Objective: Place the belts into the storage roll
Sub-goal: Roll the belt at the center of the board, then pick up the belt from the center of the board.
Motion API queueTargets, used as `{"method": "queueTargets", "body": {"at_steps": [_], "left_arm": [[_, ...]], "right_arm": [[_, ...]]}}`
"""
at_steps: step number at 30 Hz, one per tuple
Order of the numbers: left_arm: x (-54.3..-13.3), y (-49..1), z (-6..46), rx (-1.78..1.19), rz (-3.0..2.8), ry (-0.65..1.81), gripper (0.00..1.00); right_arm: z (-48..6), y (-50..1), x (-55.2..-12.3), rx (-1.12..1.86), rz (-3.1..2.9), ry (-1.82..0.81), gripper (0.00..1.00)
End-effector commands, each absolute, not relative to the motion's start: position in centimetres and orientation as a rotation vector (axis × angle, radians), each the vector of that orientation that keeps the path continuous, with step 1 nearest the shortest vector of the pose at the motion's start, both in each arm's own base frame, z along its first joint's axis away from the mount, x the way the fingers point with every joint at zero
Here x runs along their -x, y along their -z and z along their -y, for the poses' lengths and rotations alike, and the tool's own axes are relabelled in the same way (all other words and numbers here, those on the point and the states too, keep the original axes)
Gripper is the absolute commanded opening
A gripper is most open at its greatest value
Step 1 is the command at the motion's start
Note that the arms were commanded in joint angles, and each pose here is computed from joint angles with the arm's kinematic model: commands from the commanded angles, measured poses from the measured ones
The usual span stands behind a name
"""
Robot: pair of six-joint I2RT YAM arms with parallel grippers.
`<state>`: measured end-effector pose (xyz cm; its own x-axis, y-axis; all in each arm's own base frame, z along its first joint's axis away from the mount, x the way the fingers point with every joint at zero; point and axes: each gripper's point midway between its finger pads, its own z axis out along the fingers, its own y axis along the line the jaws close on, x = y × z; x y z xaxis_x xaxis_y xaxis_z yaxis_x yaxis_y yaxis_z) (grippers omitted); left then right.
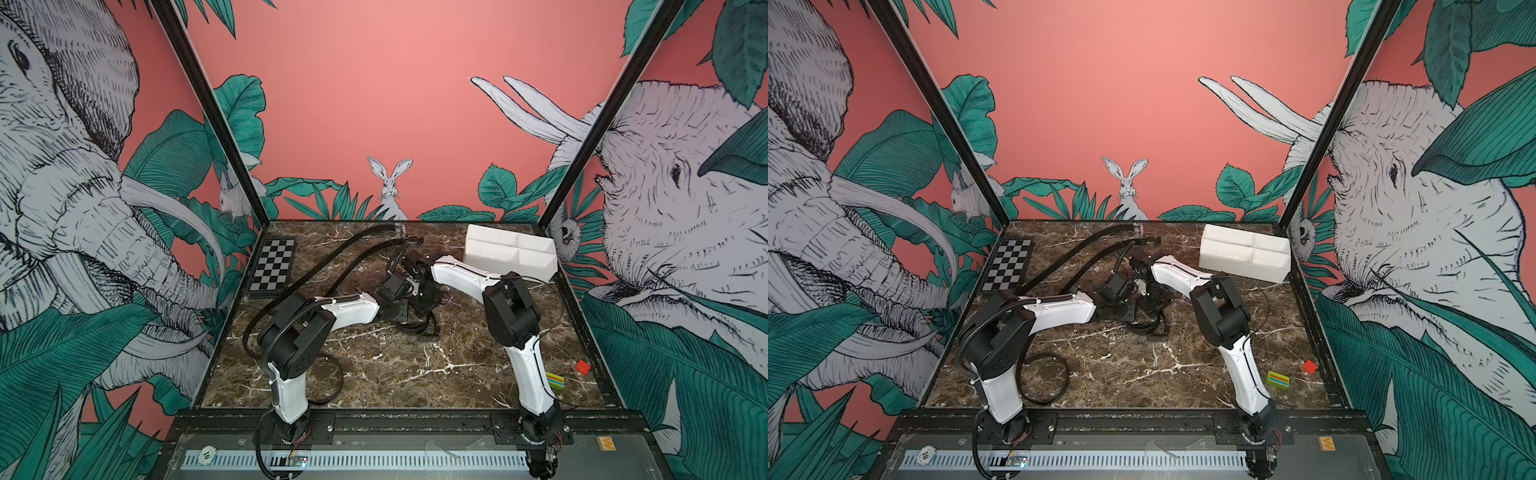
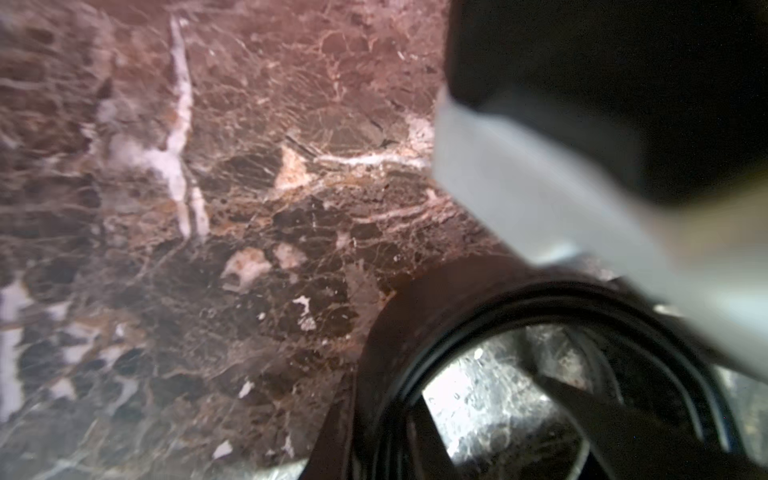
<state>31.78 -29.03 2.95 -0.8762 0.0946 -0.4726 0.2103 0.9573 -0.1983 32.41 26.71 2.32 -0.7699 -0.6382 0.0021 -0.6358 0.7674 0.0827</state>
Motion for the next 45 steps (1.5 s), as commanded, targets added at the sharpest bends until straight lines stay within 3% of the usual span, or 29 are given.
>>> {"method": "queueTargets", "body": {"at_steps": [1, 8, 19, 25, 32, 40, 41, 45], "left_arm": [[-30.5, -2.0, 27.1, -0.233, -2.678, 0.165, 0.00], [-30.4, -2.0, 26.7, -0.234, -2.658, 0.080, 0.00], [-30.2, -1.6, 27.3, -0.256, -2.659, 0.039, 0.00], [-30.0, -1.4, 27.5, -0.252, -2.661, 0.059, 0.00], [-29.6, -1.2, 27.4, -0.258, -2.669, 0.074, 0.00], [-29.1, -1.7, 27.7, -0.267, -2.674, 0.124, 0.00], [-29.0, -1.9, 27.9, -0.268, -2.671, 0.146, 0.02], [-28.8, -3.8, 29.1, -0.269, -2.652, 0.257, 0.33]], "right_arm": [[-26.3, -3.9, -31.2, -0.866, 2.958, 0.200, 0.48], [-25.2, -3.5, -29.7, -0.599, 3.016, 0.234, 0.58], [-26.1, -2.0, -27.2, -0.324, 3.027, 0.361, 0.57], [-26.7, -1.2, -26.7, -0.270, 3.041, 0.348, 0.35], [-25.8, -0.7, -26.8, -0.274, 3.048, 0.270, 0.00], [-24.8, 0.4, -26.7, -0.352, 3.047, 0.181, 0.00], [-24.5, 0.5, -26.8, -0.360, 3.049, 0.170, 0.00], [-23.7, -0.5, -27.7, -0.398, 3.109, 0.109, 0.00]]}}
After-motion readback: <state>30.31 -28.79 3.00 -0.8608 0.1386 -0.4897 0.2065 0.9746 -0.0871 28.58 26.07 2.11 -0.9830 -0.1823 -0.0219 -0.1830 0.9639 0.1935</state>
